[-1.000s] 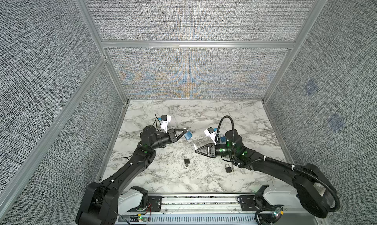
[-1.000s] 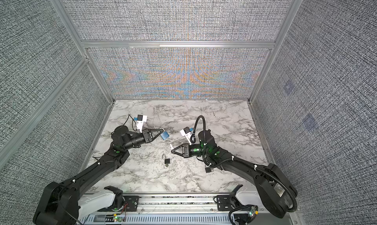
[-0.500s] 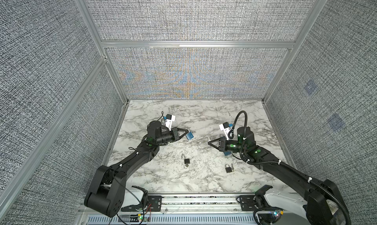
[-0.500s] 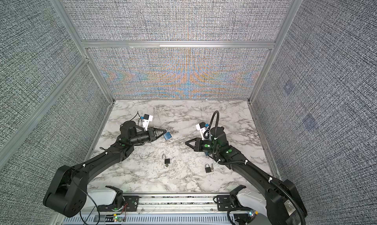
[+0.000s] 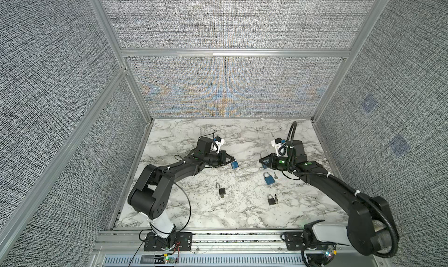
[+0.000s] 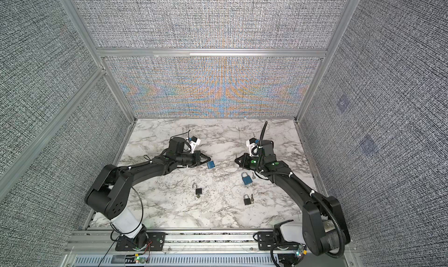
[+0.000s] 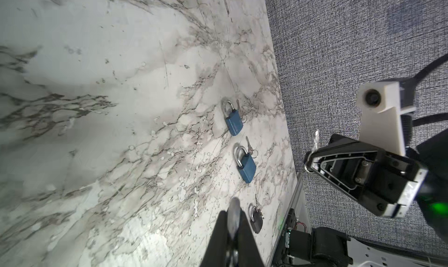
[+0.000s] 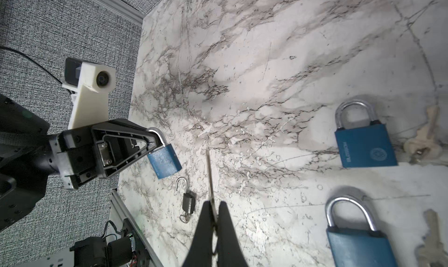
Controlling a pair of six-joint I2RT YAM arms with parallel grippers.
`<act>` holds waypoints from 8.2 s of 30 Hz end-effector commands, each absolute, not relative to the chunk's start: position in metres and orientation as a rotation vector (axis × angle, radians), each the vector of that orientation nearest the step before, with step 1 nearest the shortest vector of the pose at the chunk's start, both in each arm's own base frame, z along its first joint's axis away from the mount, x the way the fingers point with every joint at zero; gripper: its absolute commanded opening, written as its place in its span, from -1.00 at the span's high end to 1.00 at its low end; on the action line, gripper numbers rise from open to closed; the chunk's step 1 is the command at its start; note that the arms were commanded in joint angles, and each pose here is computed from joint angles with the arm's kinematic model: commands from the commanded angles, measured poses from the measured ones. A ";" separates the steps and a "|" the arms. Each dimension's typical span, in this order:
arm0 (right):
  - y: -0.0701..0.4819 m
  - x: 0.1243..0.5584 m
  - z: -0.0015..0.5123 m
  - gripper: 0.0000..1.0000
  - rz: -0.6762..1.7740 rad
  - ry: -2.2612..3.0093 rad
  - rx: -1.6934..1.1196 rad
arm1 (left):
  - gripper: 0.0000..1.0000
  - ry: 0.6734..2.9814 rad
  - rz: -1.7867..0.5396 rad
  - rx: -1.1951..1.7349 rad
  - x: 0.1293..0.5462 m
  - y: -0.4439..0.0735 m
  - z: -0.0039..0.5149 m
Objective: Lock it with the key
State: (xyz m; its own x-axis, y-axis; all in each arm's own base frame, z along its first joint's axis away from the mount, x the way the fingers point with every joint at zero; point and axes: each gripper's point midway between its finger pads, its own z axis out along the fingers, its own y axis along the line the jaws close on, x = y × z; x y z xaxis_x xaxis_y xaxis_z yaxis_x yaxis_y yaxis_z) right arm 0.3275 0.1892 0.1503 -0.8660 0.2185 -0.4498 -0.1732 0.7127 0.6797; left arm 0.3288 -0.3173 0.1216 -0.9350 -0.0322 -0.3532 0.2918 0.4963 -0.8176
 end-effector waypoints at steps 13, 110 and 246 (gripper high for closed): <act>0.196 0.371 0.114 1.00 0.949 2.511 0.019 | 1.00 2.540 -1.427 0.180 0.367 -0.369 0.068; 0.375 0.222 0.027 0.05 0.332 2.795 -0.467 | 0.21 2.265 -0.846 -0.199 0.267 -0.150 0.142; 0.384 0.222 0.033 -0.06 0.263 2.796 -0.502 | 0.19 2.399 -0.878 -0.191 0.268 -0.143 0.127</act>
State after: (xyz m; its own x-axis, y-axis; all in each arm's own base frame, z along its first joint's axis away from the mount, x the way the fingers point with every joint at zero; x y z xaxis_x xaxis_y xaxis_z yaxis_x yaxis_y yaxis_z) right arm 0.2183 0.3934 0.0367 -0.8864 -0.3411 -0.3129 -0.4063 0.8973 0.1729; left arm 0.2642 -0.1399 0.1214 -0.8364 -0.3225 -0.4432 0.0269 0.7835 -0.6208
